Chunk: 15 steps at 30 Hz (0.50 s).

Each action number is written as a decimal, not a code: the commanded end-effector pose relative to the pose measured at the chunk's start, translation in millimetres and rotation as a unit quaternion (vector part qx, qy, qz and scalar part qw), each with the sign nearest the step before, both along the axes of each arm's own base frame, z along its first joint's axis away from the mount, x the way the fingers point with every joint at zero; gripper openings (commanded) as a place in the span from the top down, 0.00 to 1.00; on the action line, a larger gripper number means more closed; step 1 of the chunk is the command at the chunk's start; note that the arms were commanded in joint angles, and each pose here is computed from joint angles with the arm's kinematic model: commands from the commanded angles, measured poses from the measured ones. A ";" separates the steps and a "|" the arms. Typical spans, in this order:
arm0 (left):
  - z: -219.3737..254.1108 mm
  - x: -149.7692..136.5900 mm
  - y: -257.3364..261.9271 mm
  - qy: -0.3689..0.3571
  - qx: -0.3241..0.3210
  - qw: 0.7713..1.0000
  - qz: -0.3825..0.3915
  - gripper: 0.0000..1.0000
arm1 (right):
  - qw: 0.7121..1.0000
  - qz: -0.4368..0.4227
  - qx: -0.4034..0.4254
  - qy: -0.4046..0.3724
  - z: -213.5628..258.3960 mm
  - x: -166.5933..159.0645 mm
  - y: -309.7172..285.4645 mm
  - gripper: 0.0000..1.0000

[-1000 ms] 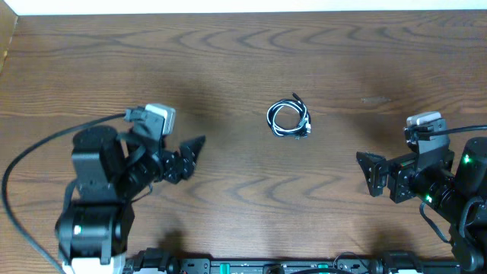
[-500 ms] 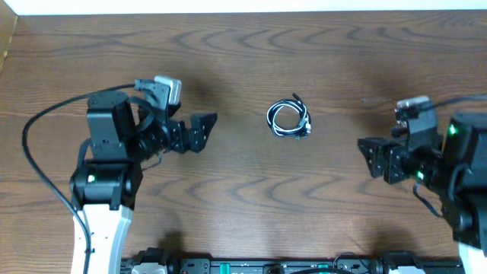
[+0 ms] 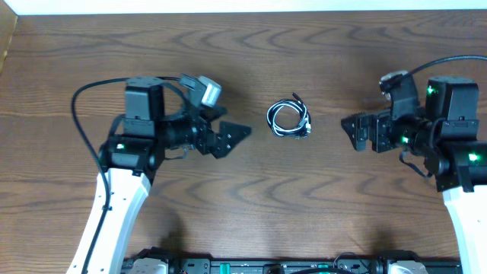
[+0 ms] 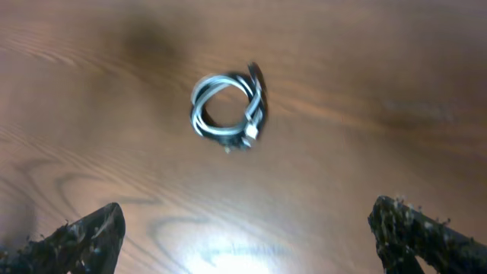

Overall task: Untangle cables
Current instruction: 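Raise both arms and move grippers toward the coiled cable bundle, then lower the left gripper onto the cable bundle and close on it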

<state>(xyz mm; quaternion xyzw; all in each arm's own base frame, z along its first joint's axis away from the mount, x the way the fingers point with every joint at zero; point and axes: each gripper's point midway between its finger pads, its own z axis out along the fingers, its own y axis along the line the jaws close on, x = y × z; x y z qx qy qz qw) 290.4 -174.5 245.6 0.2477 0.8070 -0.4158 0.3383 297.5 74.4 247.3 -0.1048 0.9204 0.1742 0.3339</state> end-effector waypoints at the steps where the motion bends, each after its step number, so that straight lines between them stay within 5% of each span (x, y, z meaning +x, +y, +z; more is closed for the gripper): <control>1: 10.1 -18.0 -23.5 -0.037 -0.013 0.996 -0.076 0.02 | 0.996 0.051 0.055 -0.037 22.8 5.5 22.4 0.01; 15: -50.1 13.4 -24.4 -0.051 0.219 0.972 0.073 0.02 | 0.999 -0.033 -0.002 0.019 -25.3 45.1 -6.3 0.02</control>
